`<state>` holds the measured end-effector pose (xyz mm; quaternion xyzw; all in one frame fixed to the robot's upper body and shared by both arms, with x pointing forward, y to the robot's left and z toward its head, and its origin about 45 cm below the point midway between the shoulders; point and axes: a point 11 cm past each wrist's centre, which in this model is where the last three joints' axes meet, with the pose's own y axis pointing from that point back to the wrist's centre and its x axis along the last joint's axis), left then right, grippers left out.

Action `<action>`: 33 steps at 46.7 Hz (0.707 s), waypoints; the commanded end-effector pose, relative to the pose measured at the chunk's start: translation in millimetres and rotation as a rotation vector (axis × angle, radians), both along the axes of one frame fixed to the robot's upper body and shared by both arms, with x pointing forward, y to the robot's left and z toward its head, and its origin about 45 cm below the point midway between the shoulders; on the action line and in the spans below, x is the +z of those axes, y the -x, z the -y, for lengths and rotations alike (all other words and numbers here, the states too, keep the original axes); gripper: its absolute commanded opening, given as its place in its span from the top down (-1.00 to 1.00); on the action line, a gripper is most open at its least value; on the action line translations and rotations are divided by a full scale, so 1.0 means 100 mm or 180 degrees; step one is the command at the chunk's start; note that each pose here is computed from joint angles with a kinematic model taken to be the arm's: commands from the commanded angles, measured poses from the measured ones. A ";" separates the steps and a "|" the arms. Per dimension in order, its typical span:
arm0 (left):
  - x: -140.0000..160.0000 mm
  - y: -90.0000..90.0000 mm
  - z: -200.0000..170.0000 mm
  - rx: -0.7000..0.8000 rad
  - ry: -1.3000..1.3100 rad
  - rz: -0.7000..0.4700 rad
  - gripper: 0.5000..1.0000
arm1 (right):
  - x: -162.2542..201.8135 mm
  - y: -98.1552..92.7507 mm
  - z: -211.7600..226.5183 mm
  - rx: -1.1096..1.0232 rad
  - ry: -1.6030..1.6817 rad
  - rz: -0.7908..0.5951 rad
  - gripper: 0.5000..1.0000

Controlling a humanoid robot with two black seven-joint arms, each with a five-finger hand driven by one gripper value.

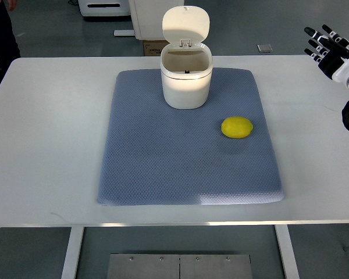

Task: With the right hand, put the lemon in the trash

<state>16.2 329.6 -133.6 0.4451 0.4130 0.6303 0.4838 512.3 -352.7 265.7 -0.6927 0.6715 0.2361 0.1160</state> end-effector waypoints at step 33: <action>0.00 0.01 0.00 -0.0008 0.0002 0.0000 -1.00 | 0.07 -0.01 0.06 -0.0032 0.0015 0.0045 -1.00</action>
